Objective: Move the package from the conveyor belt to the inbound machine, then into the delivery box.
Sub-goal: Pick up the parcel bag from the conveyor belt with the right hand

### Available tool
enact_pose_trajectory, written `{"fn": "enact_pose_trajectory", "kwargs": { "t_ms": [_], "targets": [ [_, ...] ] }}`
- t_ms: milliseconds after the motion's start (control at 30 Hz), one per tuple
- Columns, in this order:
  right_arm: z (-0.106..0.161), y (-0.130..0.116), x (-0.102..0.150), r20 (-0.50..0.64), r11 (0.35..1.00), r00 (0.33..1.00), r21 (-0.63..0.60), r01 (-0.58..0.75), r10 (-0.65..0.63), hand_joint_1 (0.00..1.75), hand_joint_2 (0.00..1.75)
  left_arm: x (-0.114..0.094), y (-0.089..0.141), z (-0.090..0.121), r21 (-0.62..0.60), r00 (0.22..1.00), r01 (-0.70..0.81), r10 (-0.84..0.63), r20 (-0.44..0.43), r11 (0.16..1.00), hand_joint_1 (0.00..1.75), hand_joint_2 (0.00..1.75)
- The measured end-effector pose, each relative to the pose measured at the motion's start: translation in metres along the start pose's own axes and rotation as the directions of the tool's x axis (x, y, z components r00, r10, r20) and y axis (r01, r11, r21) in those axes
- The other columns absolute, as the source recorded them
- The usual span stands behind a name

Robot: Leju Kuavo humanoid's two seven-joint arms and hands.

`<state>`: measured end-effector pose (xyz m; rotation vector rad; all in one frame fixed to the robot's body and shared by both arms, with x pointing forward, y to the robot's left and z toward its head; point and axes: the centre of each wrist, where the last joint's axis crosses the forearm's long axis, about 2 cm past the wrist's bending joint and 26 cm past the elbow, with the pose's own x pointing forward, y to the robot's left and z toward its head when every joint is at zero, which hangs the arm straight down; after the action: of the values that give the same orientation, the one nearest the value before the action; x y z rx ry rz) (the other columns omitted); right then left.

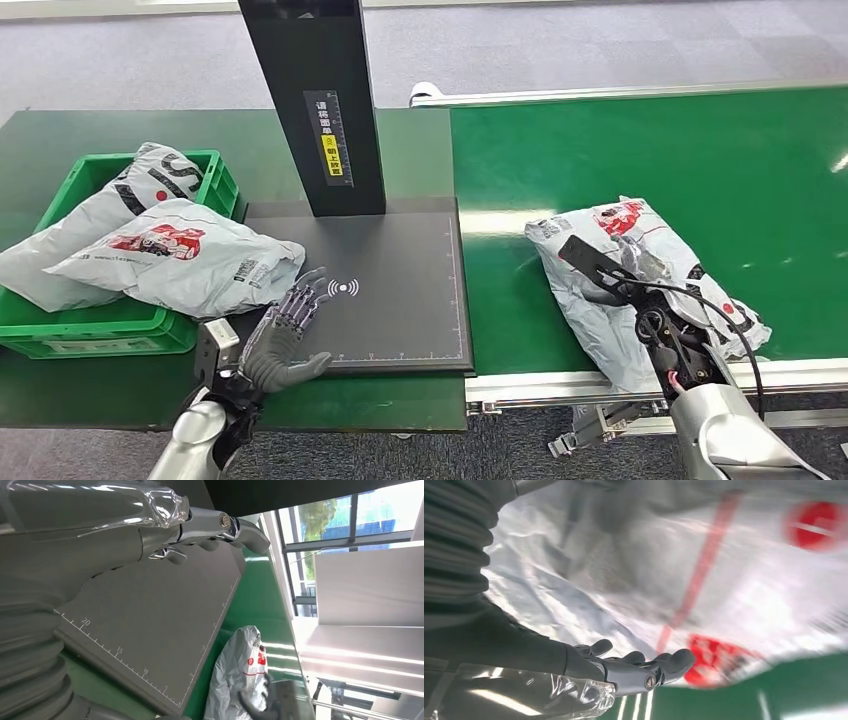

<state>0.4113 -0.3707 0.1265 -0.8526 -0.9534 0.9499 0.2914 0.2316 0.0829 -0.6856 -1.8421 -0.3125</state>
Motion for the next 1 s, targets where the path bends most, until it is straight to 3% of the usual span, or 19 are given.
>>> {"fn": "enact_pose_trajectory", "kwargs": {
  "t_ms": [300, 567, 600, 700, 733, 1000],
  "targets": [
    [-0.001, 0.011, -0.017, -0.079, 0.99, 0.991, 0.1, -0.095, 0.103, 0.0, 0.0, 0.0, 0.0, -0.002, 0.002, 1.0, -0.001, 0.001, -0.002, 1.0, 0.0, 1.75],
    [0.0, 0.018, -0.025, -0.134, 0.946, 0.97, 0.284, -0.158, 0.203, 0.0, 0.0, -0.002, 0.0, -0.007, 0.012, 1.0, 0.008, -0.008, -0.01, 1.0, 0.0, 1.75],
    [0.0, 0.018, -0.025, -0.134, 0.941, 0.969, 0.296, -0.162, 0.209, 0.08, 0.0, -0.002, 0.0, -0.007, 0.013, 1.0, 0.008, -0.007, -0.011, 1.0, 0.0, 1.75],
    [-0.001, 0.016, -0.024, -0.132, 0.929, 0.967, 0.333, -0.163, 0.217, 1.39, 0.0, -0.002, 0.0, -0.009, 0.015, 1.0, 0.006, -0.006, -0.015, 1.0, 0.0, 1.75],
    [-0.001, 0.016, -0.024, -0.13, 0.924, 0.968, 0.347, -0.159, 0.216, 1.75, 0.0, -0.003, 0.0, -0.009, 0.015, 1.0, 0.006, -0.006, -0.016, 1.0, 0.0, 1.75],
    [-0.004, 0.006, -0.018, -0.05, 0.904, 0.986, 0.41, -0.124, 0.158, 1.75, 0.0, -0.004, 0.002, -0.011, 0.026, 1.0, 0.01, -0.009, -0.025, 1.0, 0.0, 1.75]
  ]
}}
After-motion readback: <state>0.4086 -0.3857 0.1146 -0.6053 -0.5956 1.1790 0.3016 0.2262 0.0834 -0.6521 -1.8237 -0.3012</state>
